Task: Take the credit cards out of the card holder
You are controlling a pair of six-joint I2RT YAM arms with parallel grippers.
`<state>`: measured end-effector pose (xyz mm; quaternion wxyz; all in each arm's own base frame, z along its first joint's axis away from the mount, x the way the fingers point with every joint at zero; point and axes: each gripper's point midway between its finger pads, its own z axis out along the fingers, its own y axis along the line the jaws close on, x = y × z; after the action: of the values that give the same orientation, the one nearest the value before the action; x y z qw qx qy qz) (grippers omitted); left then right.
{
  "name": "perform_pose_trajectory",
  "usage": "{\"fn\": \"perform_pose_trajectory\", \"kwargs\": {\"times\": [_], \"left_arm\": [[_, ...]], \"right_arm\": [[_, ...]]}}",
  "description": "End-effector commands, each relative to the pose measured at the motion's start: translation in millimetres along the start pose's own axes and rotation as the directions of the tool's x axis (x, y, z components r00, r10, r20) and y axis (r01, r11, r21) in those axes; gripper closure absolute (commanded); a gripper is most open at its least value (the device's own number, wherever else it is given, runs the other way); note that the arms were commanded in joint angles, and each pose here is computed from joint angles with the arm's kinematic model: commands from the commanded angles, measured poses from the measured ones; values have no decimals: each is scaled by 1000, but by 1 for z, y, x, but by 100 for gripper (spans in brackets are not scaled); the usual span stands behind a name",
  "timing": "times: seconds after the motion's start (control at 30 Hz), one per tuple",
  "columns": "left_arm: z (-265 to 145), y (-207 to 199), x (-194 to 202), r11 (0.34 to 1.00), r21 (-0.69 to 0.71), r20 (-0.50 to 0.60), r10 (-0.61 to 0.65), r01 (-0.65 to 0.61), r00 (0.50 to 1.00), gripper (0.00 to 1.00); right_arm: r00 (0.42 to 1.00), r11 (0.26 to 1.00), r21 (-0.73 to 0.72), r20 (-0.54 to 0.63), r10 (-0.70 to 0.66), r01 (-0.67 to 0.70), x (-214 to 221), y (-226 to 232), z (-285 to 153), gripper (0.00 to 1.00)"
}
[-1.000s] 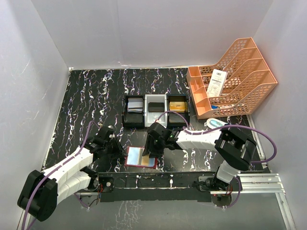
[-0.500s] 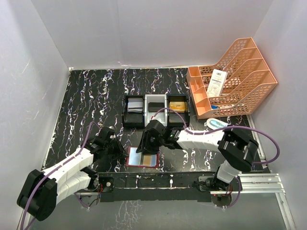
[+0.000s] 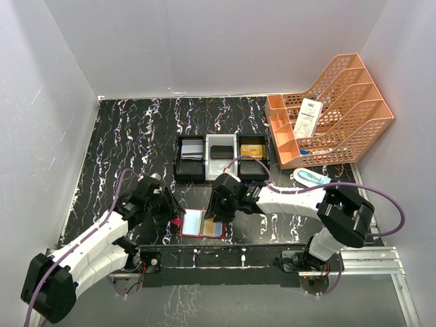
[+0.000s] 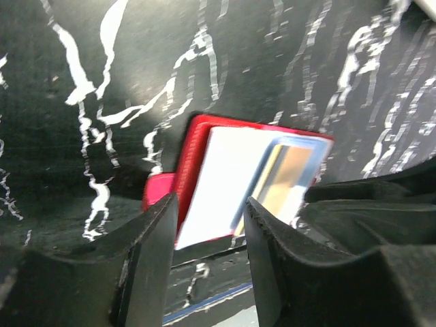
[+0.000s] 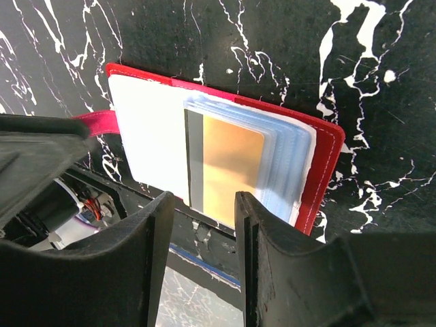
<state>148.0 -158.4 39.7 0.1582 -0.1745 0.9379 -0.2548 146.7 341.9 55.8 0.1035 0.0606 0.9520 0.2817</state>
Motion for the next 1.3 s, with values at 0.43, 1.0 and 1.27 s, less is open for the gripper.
{"fn": "perform_pose_trajectory", "kwargs": {"times": [0.43,1.0,1.27], "left_arm": [[-8,-78,14,914,399,-112,129,-75,985,58],[15,-52,36,931,364,-202,125,-44,971,57],[24,-43,46,930,366,-243,117,-21,963,61]], "right_arm": [[999,999,-26,40,-25,26,-7,1,10,67],[1000,1000,30,3,-1,1,3,-20,20,68],[1000,999,42,-8,6,-6,7,-27,23,68]]}}
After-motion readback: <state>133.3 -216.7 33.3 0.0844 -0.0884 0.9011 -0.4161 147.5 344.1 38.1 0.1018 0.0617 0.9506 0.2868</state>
